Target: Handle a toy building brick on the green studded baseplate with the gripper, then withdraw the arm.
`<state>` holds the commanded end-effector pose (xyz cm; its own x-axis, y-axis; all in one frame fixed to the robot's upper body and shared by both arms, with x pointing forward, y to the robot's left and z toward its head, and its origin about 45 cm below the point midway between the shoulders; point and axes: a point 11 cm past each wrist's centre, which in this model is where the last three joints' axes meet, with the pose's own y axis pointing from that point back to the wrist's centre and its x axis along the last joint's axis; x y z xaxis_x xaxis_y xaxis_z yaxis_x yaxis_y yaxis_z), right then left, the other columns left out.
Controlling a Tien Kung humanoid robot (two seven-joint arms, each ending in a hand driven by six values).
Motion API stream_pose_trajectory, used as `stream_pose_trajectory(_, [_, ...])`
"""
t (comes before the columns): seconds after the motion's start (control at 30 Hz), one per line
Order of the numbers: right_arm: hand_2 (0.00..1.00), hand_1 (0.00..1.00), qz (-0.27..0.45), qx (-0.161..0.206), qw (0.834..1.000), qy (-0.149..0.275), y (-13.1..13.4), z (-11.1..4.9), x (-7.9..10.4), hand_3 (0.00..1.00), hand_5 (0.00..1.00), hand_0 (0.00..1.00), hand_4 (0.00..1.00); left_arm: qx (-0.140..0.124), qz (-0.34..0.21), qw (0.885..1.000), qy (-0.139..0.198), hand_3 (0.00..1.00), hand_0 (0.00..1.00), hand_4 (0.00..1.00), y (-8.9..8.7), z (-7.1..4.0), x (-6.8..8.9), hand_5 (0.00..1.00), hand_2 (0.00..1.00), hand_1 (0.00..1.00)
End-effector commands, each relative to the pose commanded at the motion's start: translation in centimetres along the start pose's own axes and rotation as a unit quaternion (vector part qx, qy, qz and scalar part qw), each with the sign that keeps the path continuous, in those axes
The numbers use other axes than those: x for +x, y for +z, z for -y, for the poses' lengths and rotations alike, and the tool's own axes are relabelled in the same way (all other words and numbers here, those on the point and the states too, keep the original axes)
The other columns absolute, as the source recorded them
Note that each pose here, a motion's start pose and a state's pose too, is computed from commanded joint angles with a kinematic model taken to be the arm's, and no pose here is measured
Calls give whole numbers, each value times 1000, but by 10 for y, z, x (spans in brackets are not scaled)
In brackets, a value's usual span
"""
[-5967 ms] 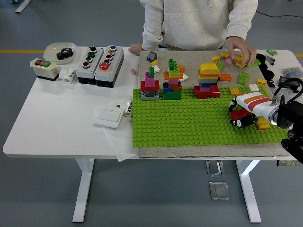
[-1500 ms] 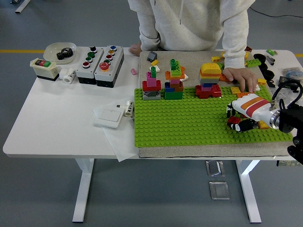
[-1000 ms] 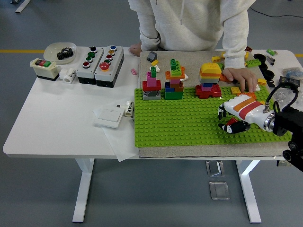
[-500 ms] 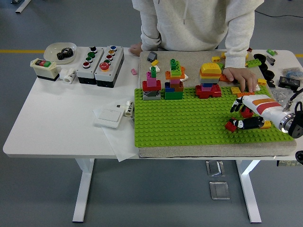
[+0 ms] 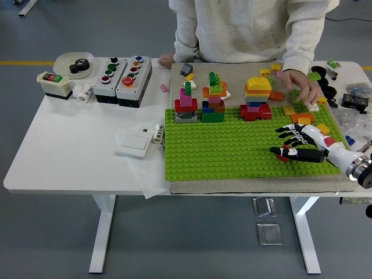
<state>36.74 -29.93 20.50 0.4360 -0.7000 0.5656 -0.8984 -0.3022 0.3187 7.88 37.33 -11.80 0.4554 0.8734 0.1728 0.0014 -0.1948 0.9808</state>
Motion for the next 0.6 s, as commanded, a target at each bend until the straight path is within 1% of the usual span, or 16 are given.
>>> stream_pose_trajectory(0.07, [789,749,17,0,1000,0,3,2,-3,813,671,770,961,0,0,1000,0,531,804,527,0,0,0,496,582,665])
stream_pose_trajectory(0.1, [798,773,29,0,1000,1,5,3,-5,819,665,805,952,0,0,1000,0,531,806,527,0,0,0,497,582,664])
stream_pose_trajectory(0.23, [798,773,48,4,999,11,8,6,-6,819,665,805,952,-1,-1,1000,1,531,806,527,1,0,1,497,582,664])
stream_pose_trajectory(0.27, [798,773,49,4,999,12,8,6,-6,819,665,805,952,-1,-1,1000,1,531,806,527,1,0,1,497,582,664])
stream_pose_trajectory(0.3, [809,785,50,5,999,16,9,7,-6,822,660,827,947,-1,-1,1000,1,530,805,527,1,0,1,497,582,664])
stream_pose_trajectory(0.6, [811,795,59,3,998,38,18,10,-2,826,647,844,937,-2,-1,1000,2,531,807,527,2,0,2,497,583,662])
